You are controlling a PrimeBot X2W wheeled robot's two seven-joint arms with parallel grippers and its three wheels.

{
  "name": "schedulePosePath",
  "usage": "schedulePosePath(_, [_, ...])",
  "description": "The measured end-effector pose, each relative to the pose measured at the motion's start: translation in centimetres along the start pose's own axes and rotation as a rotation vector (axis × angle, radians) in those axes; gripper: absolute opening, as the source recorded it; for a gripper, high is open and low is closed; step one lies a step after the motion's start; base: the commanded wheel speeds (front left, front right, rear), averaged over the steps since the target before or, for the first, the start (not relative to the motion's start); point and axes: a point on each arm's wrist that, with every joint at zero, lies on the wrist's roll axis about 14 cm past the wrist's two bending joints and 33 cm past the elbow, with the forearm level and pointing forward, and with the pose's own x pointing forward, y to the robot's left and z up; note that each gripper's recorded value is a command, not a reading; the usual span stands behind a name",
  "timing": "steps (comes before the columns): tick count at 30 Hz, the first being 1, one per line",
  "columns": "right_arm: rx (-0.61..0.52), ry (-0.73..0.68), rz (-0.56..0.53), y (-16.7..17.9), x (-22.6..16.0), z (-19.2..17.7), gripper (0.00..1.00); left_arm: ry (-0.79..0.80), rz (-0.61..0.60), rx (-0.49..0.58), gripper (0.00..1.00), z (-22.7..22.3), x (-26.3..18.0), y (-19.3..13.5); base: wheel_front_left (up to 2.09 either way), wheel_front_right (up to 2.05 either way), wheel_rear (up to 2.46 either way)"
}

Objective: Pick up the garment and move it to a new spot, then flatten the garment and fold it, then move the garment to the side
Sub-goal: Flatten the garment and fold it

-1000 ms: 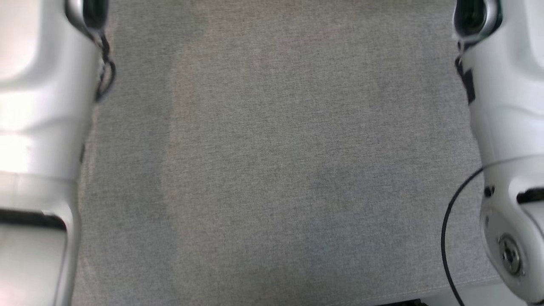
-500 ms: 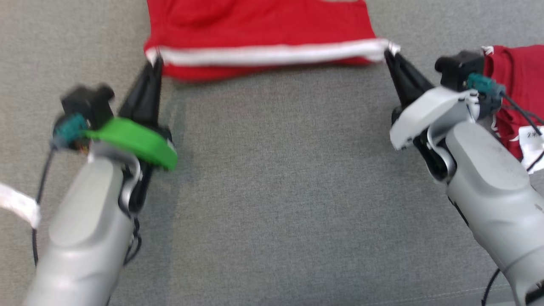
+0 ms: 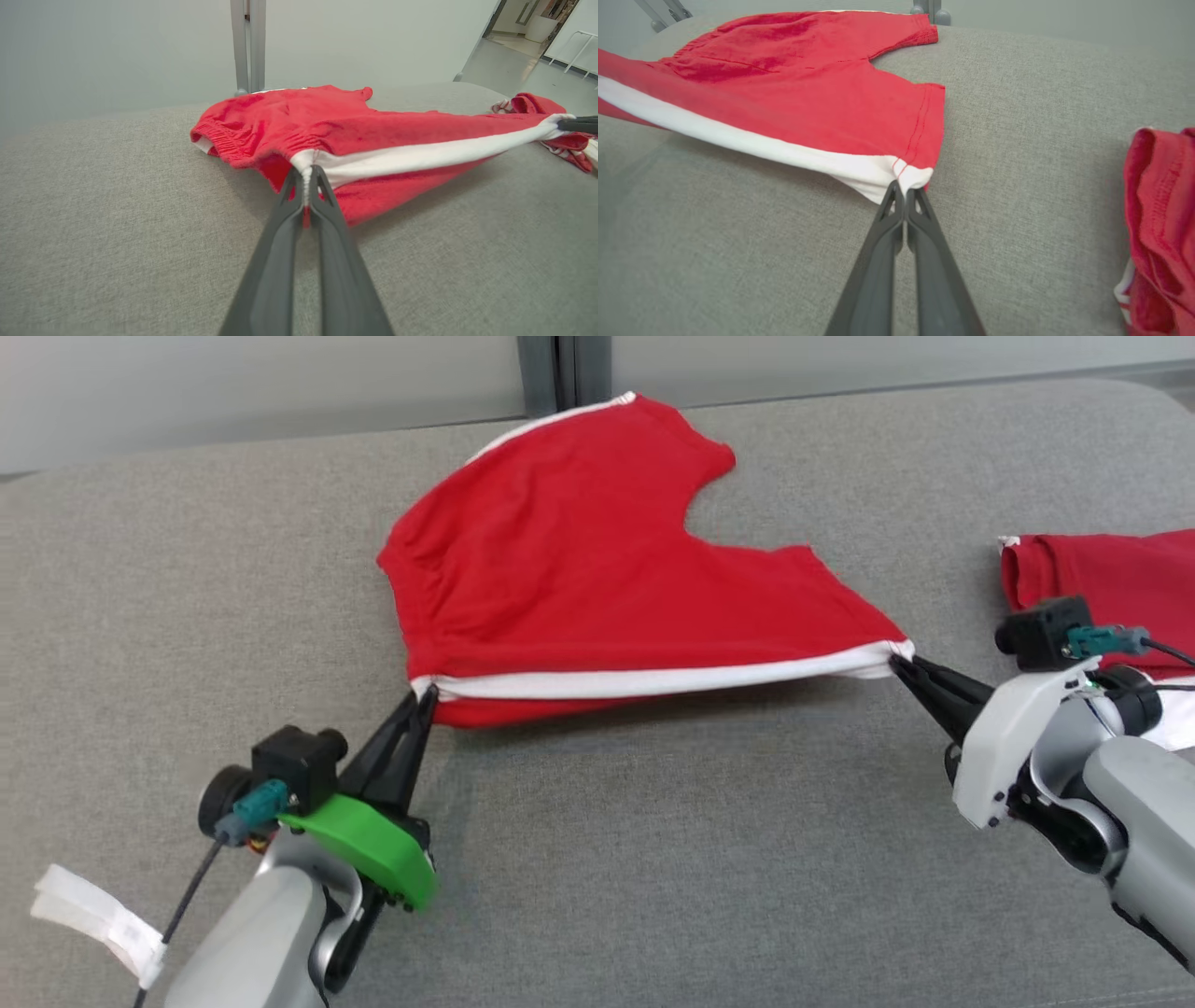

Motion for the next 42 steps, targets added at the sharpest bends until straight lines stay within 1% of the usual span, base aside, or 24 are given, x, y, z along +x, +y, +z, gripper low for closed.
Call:
schedulePosePath(3, [-0.001,0.044,0.021,0.4,-1.9,-0.6,0.0,0.024,-0.03,-0.008,0.0,-0.9,-1.8,-1.7,0.0,0.0,0.0])
schedulePosePath(7, [0.004,0.128,0.054,1.3,-4.7,-2.3,0.0,0.067,-0.059,-0.015,0.0,-2.3,-4.7,-3.3,0.0,0.0,0.0])
schedulePosePath(10, [0.033,0.175,0.094,2.4,-6.6,-3.1,0.0,0.089,-0.083,-0.032,0.0,-3.1,-6.8,-4.7,0.0,0.0,0.0])
schedulePosePath(13, [0.032,0.233,0.11,2.6,-8.5,-4.0,0.0,0.094,-0.087,-0.031,0.0,-3.2,-8.6,-5.0,0.0,0.0,0.0])
schedulePosePath(16, [0.069,0.32,0.142,3.6,-10.3,-5.8,0.0,0.086,-0.08,-0.057,0.0,-3.0,-10.1,-5.3,0.0,0.0,0.0])
schedulePosePath(19, [0.061,0.315,0.154,3.5,-10.7,-5.0,0.0,0.089,-0.087,-0.063,0.0,-2.6,-11.1,-5.6,0.0,0.0,0.0])
schedulePosePath(22, [0.03,0.264,0.142,2.8,-10.0,-3.0,0.0,0.063,-0.07,-0.045,0.0,-1.4,-11.0,-4.9,0.0,0.0,0.0])
schedulePosePath(24, [-0.015,0.231,0.14,2.6,-9.2,-1.7,0.0,0.034,-0.059,-0.033,0.0,-0.2,-10.6,-4.5,0.0,0.0,0.0])
schedulePosePath(29, [-0.111,0.17,0.153,2.9,-6.5,2.2,0.0,-0.014,-0.036,-0.012,0.0,2.2,-8.9,-3.4,0.0,0.0,0.0])
schedulePosePath(32, [-0.146,0.144,0.145,2.6,-4.6,4.5,0.0,-0.034,-0.04,-0.007,0.0,3.3,-7.5,-3.2,0.0,0.0,0.0])
schedulePosePath(36, [-0.23,0.146,0.136,2.4,-1.7,6.9,0.0,-0.012,-0.045,0.021,0.0,3.3,-5.5,-2.6,0.0,0.0,0.0])
schedulePosePath(40, [-0.284,0.143,0.131,2.3,1.6,9.0,0.0,-0.008,-0.03,0.027,0.0,3.2,-3.5,-1.3,0.0,0.0,0.0])
schedulePosePath(42, [-0.292,0.154,0.129,2.1,3.1,9.4,0.0,-0.006,-0.026,0.023,0.0,3.0,-2.7,-0.9,0.0,0.0,0.0])
